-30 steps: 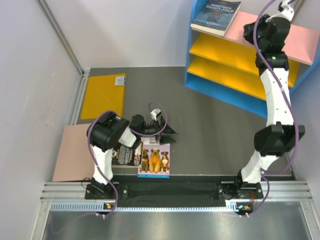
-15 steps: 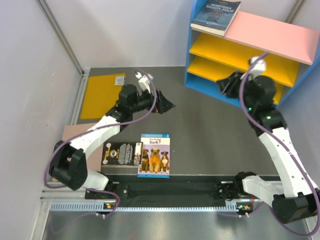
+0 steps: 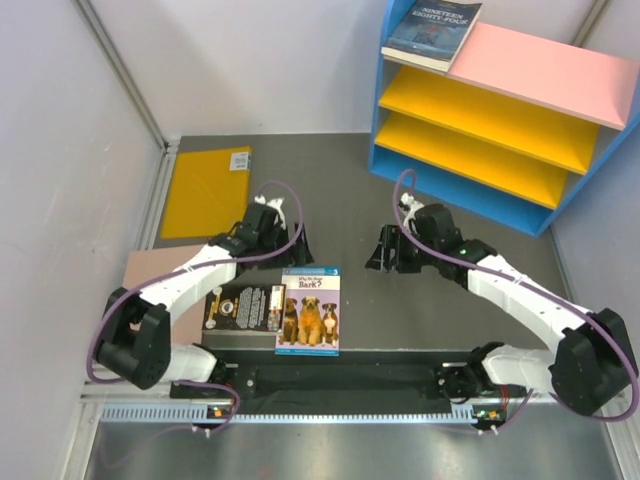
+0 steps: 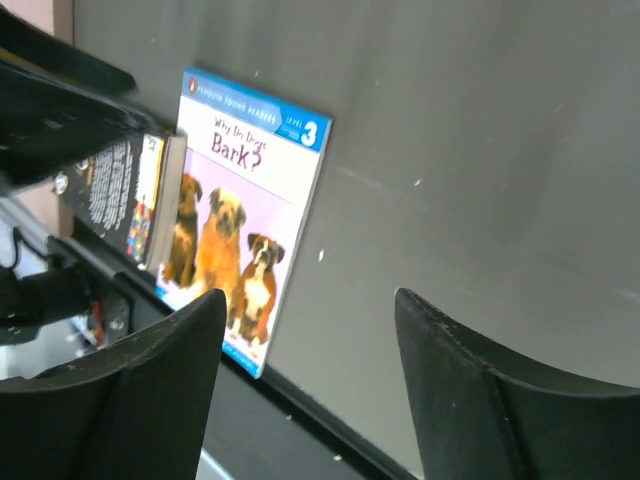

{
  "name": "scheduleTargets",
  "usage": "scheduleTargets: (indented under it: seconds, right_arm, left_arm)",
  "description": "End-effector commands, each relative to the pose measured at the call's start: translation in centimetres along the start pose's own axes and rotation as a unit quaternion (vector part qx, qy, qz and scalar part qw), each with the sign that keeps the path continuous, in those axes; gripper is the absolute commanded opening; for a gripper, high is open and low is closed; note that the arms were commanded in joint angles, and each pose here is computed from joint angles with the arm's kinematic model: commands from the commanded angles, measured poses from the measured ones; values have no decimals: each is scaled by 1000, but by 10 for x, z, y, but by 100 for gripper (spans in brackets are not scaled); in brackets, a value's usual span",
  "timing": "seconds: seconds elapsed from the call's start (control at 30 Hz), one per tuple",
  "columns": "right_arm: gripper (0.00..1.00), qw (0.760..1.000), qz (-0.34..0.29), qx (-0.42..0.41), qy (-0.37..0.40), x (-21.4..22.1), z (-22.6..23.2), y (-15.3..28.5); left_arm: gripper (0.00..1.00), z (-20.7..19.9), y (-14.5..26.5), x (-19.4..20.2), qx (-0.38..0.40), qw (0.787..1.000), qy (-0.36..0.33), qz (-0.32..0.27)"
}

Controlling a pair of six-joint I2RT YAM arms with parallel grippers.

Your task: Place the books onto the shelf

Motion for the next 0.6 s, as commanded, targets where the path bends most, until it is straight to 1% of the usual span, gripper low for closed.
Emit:
scheduleTargets:
  seconds: [0.0,0.13,0.23,0.3,0.43,0.47,0.5,0.53,0.57]
  right_arm:
    - [70,998,30,-54,-31,19,14,-9]
    - [72,992,70,-81,-66,42,16,-22]
    - [73,988,97,-88,-77,57,23,-34]
    - [73,986,111,-104,-67,64,37,-39]
    - [74,980,147,-120,-55,80,60,-54]
    - [74,978,151,-136,-42,82,75,-55]
    - [74,977,157,-139,-39,85,80,-56]
    - [74,976,168,-134,-41,90,82,-62]
    - [74,974,173,-144,-33,91,94,-63]
  left_arm:
    - [93,17,7,40,-32,998,51,34]
    - [91,30,13,55,-66,995,70,41]
    - [91,34,22,55,-79,993,77,31]
    - [91,37,27,57,-89,993,79,27]
    - [92,42,45,47,-111,991,76,-7]
    - [92,45,49,44,-121,990,75,-15]
    - [91,47,52,44,-127,989,76,-18]
    - [89,49,57,46,-135,988,76,-17]
    - [87,52,60,48,-145,986,79,-13]
Point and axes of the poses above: each gripper's point midway between its finger pads, its own y axis back along the fingers, its own z axis along the line the jaws close on, x = y × z, the point moved 1 cm from there along y, back along the fingers, and after that the axes turned 7 degrees about -y, right-handed, at the moved point
